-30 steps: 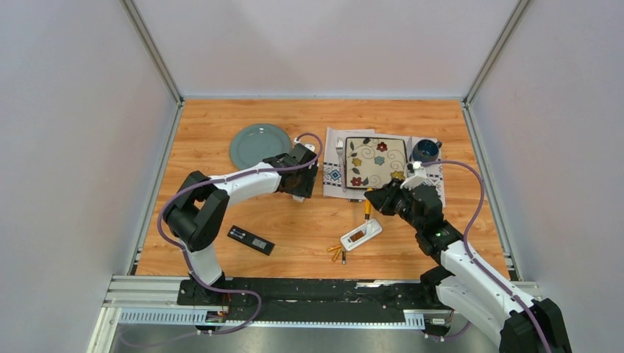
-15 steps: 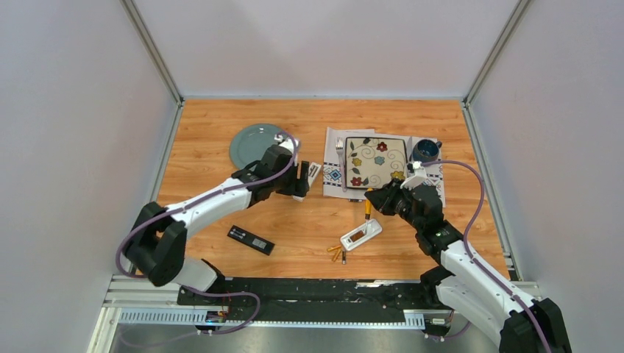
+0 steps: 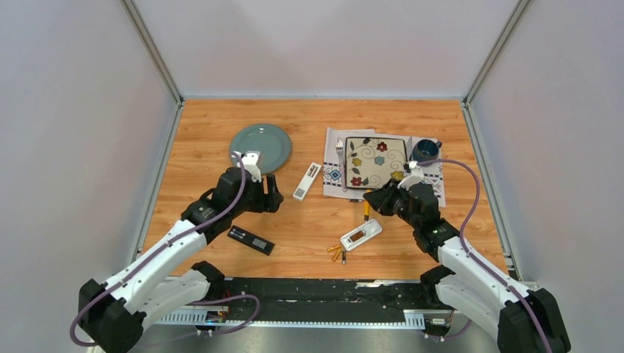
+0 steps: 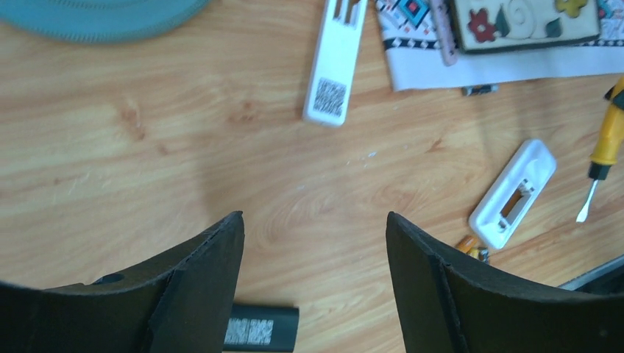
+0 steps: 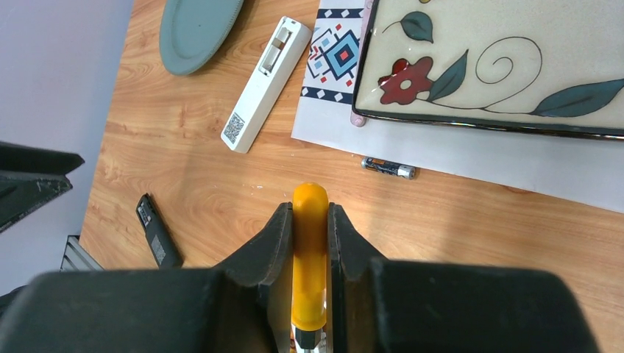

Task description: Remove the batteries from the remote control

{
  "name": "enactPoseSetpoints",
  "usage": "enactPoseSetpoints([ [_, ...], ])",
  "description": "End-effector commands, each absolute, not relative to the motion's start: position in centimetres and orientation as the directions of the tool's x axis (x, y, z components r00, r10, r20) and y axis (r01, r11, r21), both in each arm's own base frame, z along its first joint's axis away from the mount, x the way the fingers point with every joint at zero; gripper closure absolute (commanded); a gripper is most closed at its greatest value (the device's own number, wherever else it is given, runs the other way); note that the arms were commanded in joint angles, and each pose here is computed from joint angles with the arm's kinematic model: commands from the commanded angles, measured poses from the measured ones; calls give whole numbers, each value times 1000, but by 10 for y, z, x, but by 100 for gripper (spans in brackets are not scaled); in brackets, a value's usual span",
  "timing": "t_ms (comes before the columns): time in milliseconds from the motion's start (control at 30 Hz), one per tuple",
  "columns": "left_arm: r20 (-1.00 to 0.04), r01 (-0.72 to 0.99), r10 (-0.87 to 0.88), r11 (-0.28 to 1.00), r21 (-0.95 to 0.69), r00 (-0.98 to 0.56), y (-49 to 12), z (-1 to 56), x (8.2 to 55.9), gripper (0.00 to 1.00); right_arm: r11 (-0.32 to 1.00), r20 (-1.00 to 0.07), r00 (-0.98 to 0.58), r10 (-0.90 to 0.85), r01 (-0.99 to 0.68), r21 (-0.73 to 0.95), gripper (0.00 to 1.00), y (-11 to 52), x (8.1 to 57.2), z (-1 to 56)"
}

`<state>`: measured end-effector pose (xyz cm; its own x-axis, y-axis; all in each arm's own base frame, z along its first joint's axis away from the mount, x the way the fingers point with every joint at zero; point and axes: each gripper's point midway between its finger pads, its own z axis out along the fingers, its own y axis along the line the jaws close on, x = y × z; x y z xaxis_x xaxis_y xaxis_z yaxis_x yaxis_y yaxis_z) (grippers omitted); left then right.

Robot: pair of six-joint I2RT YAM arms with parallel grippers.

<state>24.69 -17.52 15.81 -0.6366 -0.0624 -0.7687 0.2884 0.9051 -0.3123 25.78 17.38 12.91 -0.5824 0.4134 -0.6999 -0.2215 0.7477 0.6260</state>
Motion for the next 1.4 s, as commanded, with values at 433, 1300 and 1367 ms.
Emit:
enactPoseSetpoints([
  [433,-514,-337,-433,901,-273,-740,-67,63,137,23,716,-711,-582,395,-291,635,100,189,267,132],
  [1300,-458,-352,-418,908,-226,-784,-79,25,168,23,723,-723,-570,390,-297,624,100,185,265,136],
  [1367,-457,-347,-411,911,-221,-788,-81,25,172,23,726,-723,-571,388,-294,622,100,185,265,135],
])
